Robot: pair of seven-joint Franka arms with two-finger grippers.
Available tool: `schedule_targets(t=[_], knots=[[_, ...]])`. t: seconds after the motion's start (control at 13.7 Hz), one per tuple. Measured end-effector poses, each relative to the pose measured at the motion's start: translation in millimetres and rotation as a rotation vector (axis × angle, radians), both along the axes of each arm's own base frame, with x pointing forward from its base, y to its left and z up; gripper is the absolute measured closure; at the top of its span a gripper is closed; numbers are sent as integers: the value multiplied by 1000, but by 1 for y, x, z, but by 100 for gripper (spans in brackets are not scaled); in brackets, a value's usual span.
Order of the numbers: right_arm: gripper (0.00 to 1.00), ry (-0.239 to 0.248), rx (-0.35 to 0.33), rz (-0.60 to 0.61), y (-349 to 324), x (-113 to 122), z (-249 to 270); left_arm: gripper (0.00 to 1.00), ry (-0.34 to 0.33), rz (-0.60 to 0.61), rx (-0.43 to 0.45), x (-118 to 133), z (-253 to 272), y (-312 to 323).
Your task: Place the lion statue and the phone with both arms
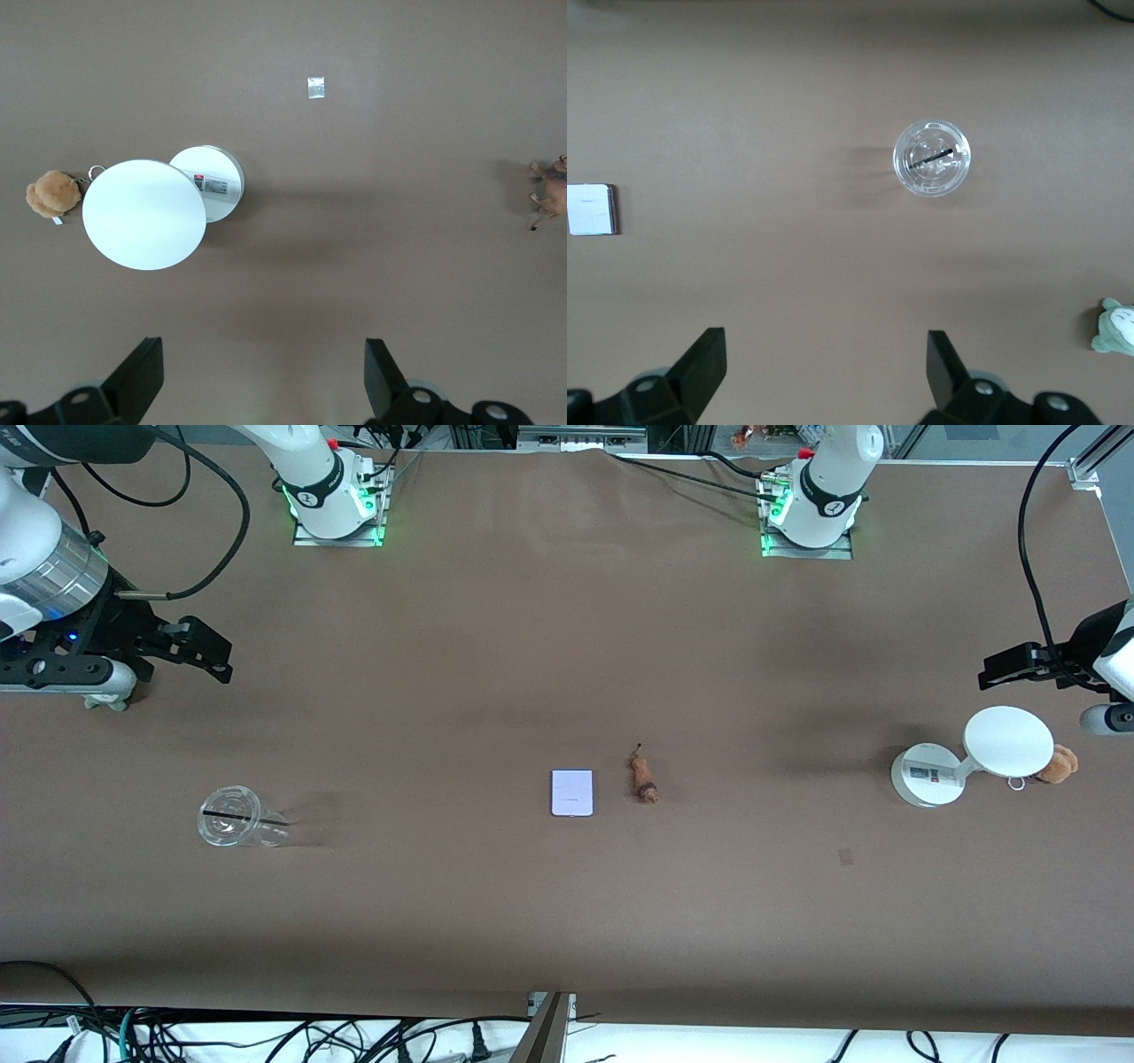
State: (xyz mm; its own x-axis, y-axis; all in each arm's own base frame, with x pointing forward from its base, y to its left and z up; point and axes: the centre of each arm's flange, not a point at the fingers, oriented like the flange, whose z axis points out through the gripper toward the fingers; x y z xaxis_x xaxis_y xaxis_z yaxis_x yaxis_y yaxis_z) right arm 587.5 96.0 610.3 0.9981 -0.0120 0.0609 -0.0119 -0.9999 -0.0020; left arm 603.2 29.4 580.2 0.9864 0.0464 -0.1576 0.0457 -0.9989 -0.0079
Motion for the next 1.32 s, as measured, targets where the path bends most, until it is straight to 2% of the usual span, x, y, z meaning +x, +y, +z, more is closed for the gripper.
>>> schedule_targets(t=[1.02,1.32], knots=[[0,1,0,8,4,0,-1,0,27,-4,-5,8,-17,-1],[0,2,0,8,4,0,-1,0,29,11,-93,9,-19,-24]])
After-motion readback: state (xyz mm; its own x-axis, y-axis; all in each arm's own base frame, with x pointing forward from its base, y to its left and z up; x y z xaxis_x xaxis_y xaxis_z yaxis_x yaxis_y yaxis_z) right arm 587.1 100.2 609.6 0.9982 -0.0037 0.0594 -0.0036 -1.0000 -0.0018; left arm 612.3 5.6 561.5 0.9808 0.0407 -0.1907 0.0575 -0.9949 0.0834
